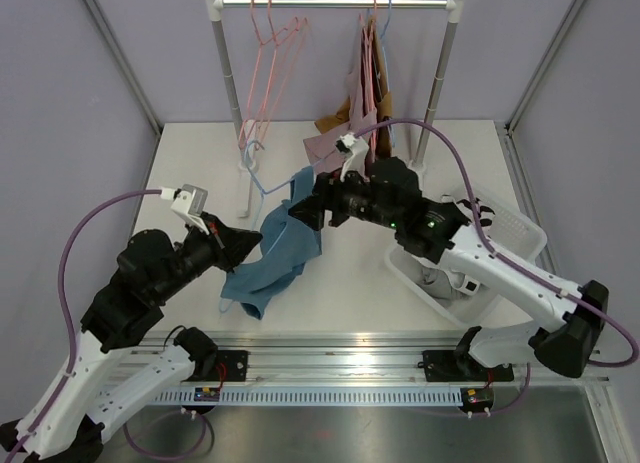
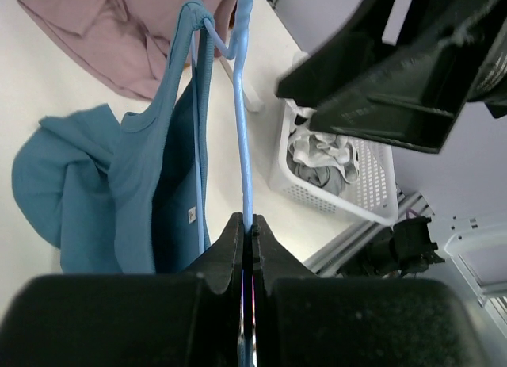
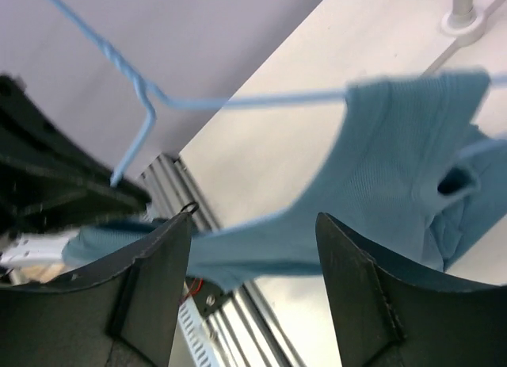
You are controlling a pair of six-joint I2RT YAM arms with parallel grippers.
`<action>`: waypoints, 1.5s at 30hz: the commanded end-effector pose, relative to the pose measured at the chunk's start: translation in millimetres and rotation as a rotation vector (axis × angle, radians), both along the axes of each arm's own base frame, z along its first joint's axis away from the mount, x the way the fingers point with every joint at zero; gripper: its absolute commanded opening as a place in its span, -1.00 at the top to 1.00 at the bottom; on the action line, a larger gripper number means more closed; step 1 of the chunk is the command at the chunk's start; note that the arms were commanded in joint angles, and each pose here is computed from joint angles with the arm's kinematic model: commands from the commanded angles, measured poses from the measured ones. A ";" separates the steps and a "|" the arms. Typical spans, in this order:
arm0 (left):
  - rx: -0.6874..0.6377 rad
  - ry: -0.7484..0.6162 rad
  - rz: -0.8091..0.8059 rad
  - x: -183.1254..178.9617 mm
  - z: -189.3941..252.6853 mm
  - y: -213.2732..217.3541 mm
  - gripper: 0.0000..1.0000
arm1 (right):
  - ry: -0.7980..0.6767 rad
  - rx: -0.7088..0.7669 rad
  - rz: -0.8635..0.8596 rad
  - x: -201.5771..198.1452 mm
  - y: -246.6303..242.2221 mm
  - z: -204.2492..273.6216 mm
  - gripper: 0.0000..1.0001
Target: Remove the tank top from the hanger
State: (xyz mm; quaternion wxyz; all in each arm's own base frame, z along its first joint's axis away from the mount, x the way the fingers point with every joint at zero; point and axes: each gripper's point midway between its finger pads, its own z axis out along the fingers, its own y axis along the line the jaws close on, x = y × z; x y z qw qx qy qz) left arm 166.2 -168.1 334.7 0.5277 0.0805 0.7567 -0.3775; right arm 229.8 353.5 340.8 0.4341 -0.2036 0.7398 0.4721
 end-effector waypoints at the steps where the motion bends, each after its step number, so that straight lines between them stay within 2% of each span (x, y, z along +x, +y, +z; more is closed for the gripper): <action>1: -0.086 -0.035 -0.060 -14.1 19.7 -5.6 1.00 | -0.150 -0.089 -0.233 39.3 9.8 14.2 -0.38; 3: -0.089 -0.031 -0.064 -17.1 19.5 -4.6 1.00 | -0.151 -0.131 -0.300 53.6 14.4 5.7 -0.31; 7: -0.090 -0.027 -0.052 -20.2 15.7 0.3 1.00 | -0.139 -0.195 -0.308 59.0 22.4 -12.7 -0.23; 10: -0.081 -0.016 -0.047 -20.4 10.3 1.4 1.00 | -0.142 -0.218 -0.336 65.0 20.8 -20.0 -0.09; 11: -0.079 -0.010 -0.046 -20.4 9.0 1.3 1.00 | -0.145 -0.225 -0.338 66.1 21.1 -21.3 0.03; 13: -0.070 -0.002 -0.039 -20.1 6.9 2.9 1.00 | -0.151 -0.249 -0.358 70.0 18.1 -25.0 0.42; 14: -0.067 -0.003 -0.027 -19.1 6.6 4.7 1.00 | -0.157 -0.256 -0.362 70.8 16.9 -25.0 0.53; 15: -0.066 -0.008 -0.024 -19.6 8.4 6.0 1.00 | -0.162 -0.269 -0.367 71.5 15.1 -26.4 0.78; 18: -0.031 0.005 0.017 -17.3 3.0 14.1 1.00 | -0.176 -0.277 -0.385 72.2 8.0 -25.2 1.00; 21: 0.003 0.004 0.027 -17.1 -1.0 18.2 1.00 | -0.192 -0.305 -0.410 74.7 0.7 -23.7 1.00; 26: 0.014 -0.008 -0.011 -31.9 -4.5 22.9 1.00 | -0.195 -0.377 -0.564 112.6 -34.1 -15.8 1.00; 28: 0.008 -0.015 -0.022 -38.9 -4.4 26.0 1.00 | -0.165 -0.412 -0.584 129.5 -45.4 -26.2 1.00; 35: -0.016 -0.074 -0.038 -52.0 14.8 33.8 1.00 | -0.100 -0.479 -0.493 151.2 -24.3 -54.8 1.00; 37: -0.028 -0.090 -0.031 -52.6 21.4 35.5 1.00 | -0.052 -0.482 -0.428 143.3 -14.3 -63.8 1.00; 41: -0.097 -0.183 -0.003 -51.2 52.1 40.0 1.00 | 0.000 -0.368 -0.316 117.7 0.9 -57.6 1.00; 42: -0.128 -0.223 0.002 -48.1 65.1 38.7 1.00 | -0.016 -0.293 -0.305 110.5 0.7 -34.5 1.00; 44: -0.154 -0.260 0.005 -43.0 76.4 35.2 1.00 | -0.005 -0.246 -0.261 95.3 1.0 -26.0 1.00; 45: -0.187 -0.311 0.007 -40.3 90.6 33.8 1.00 | -0.011 -0.172 -0.199 79.1 3.6 -5.3 1.00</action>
